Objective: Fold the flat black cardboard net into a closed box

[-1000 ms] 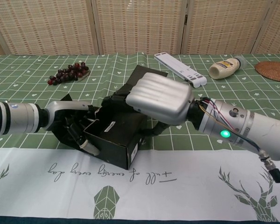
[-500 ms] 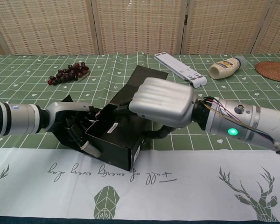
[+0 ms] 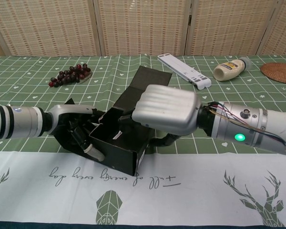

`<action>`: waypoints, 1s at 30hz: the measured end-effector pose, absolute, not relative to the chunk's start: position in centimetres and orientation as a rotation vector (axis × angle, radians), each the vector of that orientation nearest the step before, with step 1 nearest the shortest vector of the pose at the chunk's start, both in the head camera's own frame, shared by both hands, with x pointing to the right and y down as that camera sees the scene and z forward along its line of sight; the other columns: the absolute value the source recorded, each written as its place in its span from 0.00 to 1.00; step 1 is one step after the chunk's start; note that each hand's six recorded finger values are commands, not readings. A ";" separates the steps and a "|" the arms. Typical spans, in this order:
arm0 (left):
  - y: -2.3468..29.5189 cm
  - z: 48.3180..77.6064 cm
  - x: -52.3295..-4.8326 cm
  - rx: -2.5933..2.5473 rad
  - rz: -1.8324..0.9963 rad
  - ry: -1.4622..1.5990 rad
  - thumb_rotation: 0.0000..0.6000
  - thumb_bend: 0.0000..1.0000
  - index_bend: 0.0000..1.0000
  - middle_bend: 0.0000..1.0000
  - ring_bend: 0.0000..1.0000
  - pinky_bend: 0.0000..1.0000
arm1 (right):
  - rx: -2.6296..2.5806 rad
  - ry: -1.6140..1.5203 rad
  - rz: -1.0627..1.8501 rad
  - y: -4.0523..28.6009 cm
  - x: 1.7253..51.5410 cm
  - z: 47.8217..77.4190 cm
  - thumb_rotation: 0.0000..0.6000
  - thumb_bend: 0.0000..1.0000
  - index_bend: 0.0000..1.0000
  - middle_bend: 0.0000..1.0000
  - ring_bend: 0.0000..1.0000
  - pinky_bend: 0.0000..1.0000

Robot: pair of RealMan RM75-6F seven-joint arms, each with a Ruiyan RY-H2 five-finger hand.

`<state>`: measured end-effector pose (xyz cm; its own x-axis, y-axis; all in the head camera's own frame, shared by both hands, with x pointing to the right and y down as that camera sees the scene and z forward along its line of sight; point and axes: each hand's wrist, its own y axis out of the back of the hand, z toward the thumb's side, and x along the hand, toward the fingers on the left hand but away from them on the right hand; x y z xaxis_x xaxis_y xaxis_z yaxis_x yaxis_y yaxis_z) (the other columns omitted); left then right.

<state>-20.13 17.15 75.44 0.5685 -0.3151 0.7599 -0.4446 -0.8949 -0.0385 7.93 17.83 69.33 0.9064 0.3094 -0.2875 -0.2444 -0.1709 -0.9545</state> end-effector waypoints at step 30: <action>17.7 74.9 -19.6 2.622 1.187 -0.634 1.00 0.10 0.24 0.23 0.52 0.84 | -1.674 0.189 0.531 17.6 7.8 69.6 1.00 0.62 0.83 0.79 0.77 0.95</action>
<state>-19.58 17.66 74.88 0.5869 -0.3011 0.7516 -0.4568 -0.8896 0.0003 7.77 17.63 69.56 0.8784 0.1737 -0.4452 -0.4159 -0.1806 -0.8913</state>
